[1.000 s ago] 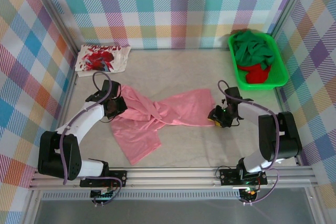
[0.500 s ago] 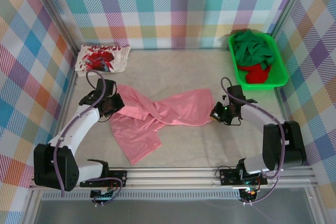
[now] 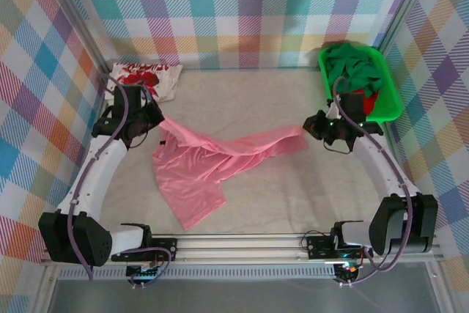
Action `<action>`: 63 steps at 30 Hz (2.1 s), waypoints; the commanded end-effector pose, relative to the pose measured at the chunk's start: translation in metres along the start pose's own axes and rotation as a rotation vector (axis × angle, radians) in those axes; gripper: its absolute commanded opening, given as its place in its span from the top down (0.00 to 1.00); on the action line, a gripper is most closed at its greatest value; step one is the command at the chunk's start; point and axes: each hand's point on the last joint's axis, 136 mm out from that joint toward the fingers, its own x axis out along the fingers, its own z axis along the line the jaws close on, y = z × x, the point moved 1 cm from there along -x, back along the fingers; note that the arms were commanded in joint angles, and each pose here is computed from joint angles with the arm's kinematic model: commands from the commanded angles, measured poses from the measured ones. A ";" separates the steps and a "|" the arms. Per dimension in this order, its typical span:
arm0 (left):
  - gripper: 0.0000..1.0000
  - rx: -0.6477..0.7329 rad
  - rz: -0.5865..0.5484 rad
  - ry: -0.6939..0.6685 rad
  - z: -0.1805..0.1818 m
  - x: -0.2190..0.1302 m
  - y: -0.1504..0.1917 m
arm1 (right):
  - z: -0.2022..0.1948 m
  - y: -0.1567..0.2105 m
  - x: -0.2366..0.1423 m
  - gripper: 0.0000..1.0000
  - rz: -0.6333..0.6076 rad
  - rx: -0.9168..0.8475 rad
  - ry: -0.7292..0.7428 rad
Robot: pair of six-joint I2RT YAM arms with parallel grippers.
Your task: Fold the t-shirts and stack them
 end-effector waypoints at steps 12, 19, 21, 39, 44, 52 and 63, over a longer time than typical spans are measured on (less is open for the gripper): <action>1.00 0.000 -0.153 0.045 -0.022 0.037 -0.088 | 0.003 -0.085 0.006 1.00 -0.147 0.229 -0.075; 1.00 0.059 -0.163 0.055 -0.044 0.113 -0.134 | -0.002 -0.154 0.046 0.76 -0.209 0.339 -0.080; 0.93 0.082 -0.163 0.026 -0.048 0.139 -0.152 | 0.009 -0.179 0.062 0.60 -0.202 0.358 -0.137; 0.44 0.158 -0.103 -0.010 -0.057 0.087 -0.045 | -0.034 -0.038 0.064 0.55 0.049 -0.196 0.280; 0.47 0.082 0.086 -0.069 -0.009 0.105 0.056 | -0.049 -0.030 0.091 0.58 0.129 -0.178 0.286; 0.48 0.120 0.281 -0.157 0.025 0.115 0.138 | -0.069 -0.046 0.140 0.57 0.164 -0.106 0.321; 0.49 0.144 0.300 -0.199 0.036 0.122 0.147 | -0.075 -0.057 0.175 0.66 0.166 -0.069 0.294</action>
